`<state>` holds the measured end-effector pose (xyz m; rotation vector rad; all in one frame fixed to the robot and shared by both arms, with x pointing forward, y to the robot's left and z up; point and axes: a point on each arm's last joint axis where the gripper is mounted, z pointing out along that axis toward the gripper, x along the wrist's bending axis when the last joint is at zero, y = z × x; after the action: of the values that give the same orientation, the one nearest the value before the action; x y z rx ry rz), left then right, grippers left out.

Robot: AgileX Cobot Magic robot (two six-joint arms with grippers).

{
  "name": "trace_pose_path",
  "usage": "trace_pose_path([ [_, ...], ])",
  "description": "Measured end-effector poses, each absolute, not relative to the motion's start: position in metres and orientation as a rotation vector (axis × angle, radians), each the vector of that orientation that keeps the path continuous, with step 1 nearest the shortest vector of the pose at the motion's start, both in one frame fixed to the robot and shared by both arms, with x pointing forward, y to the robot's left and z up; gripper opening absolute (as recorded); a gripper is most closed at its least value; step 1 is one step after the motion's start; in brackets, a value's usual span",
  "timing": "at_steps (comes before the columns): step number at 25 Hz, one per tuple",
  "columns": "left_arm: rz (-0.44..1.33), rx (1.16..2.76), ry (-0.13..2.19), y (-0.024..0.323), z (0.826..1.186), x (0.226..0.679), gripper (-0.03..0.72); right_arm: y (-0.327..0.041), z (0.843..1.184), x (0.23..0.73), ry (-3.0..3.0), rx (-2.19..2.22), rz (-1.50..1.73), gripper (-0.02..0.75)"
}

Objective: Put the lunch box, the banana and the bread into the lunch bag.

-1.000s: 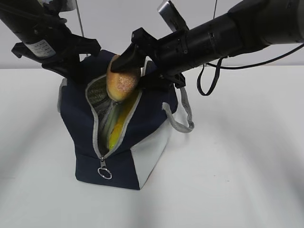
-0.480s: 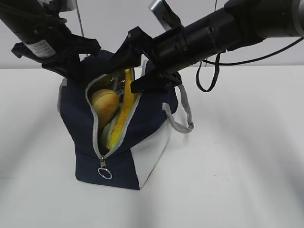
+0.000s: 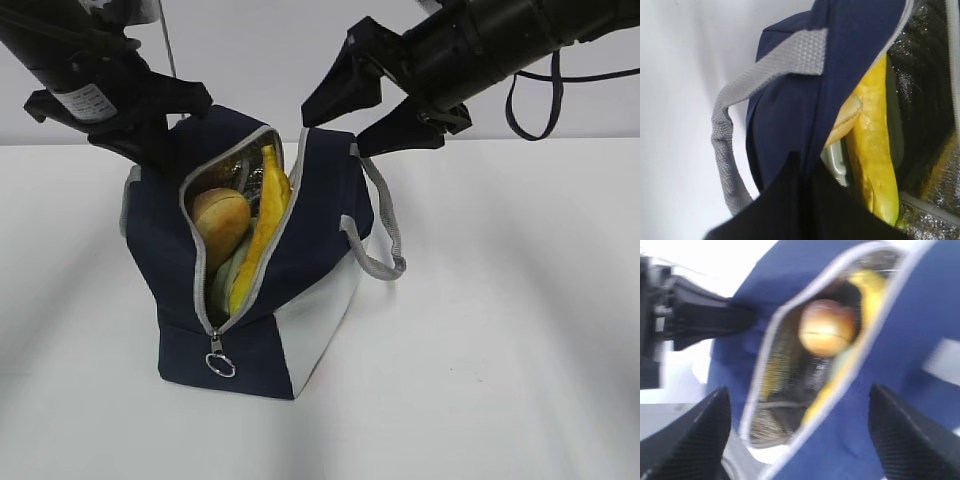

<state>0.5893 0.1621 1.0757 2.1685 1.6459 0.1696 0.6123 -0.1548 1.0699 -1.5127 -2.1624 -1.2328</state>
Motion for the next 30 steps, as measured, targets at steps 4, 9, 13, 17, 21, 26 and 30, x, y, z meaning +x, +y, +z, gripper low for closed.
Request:
trace_pose_path([
  [4, 0.17, 2.168, 1.646, 0.162, 1.076, 0.589, -0.003, -0.159, 1.066, 0.61, -2.216, -1.52, -1.147, 0.596],
  [9, 0.17, 2.168, 1.646, 0.162, 1.076, 0.589, -0.003, -0.16, 1.056, 0.612, -2.212, -1.556, -1.079, 0.573],
  [13, 0.171, 2.167, 1.645, 0.162, 1.076, 0.59, -0.003, -0.159, 1.039, 0.618, -2.18, -1.579, -1.024, 0.572],
  [17, 0.172, 2.166, 1.645, 0.162, 1.076, 0.59, -0.003, -0.155, 1.024, 0.624, -2.112, -1.592, -1.006, 0.571],
  [21, 0.172, 2.166, 1.644, 0.162, 1.076, 0.59, -0.003, -0.154, 1.017, 0.626, -2.086, -1.597, -0.996, 0.519],
  [26, 0.152, 2.151, 1.645, 0.161, 1.076, 0.589, -0.003, -0.154, 1.017, 0.627, -2.083, -1.598, -0.996, 0.223],
  [30, 0.103, 2.113, 1.646, 0.157, 1.077, 0.589, -0.003, -0.154, 1.017, 0.626, -2.078, -1.595, -0.993, 0.026],
])
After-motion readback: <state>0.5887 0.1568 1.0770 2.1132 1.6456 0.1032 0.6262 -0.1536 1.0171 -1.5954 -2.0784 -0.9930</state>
